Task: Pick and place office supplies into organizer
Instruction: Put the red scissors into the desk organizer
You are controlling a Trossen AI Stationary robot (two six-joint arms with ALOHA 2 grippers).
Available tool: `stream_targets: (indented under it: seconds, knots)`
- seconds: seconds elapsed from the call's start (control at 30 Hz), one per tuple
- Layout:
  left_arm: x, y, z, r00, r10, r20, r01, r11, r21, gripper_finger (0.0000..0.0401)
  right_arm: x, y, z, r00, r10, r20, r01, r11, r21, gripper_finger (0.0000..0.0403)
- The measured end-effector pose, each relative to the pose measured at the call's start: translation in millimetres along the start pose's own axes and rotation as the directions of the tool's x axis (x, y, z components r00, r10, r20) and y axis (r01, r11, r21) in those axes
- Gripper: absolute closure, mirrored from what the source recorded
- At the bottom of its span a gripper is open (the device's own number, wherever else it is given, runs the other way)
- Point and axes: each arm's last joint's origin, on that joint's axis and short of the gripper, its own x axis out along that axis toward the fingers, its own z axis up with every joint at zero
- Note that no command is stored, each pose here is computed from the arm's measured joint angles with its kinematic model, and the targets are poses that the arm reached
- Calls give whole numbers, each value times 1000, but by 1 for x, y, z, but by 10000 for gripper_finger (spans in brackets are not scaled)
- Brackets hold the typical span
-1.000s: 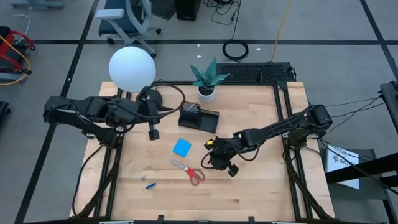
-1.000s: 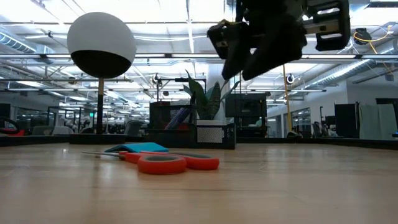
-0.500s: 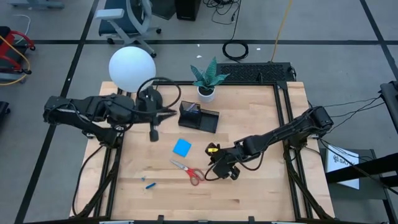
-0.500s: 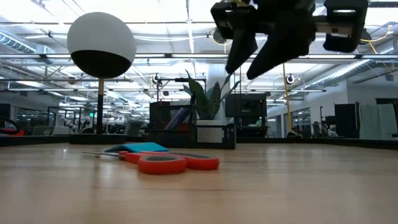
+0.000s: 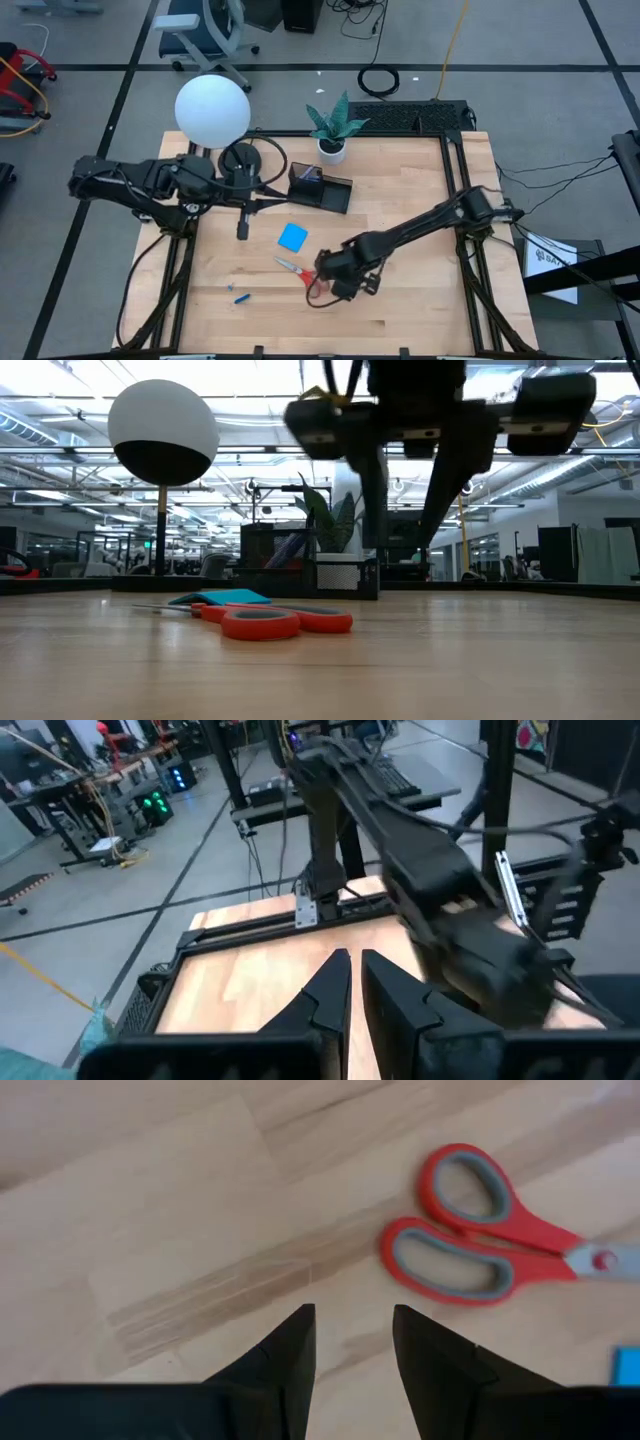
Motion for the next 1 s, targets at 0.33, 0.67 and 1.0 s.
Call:
stream_targets:
  seconds: [0.33,0.67,1.0]
  knots:
    - [-21,-3,-43,994,39,107,-32,997,-68,364,4,-12,14,1000,2,-7,-3,992,-129,277]
    - [-36,-3,-62,977,68,203,-45,992,-114,364,6,-21,18,997,-59,56,70,969,-238,277]
    - [-34,-4,-65,982,61,176,-43,994,-104,364,24,-25,10,999,-22,34,29,969,-243,277]
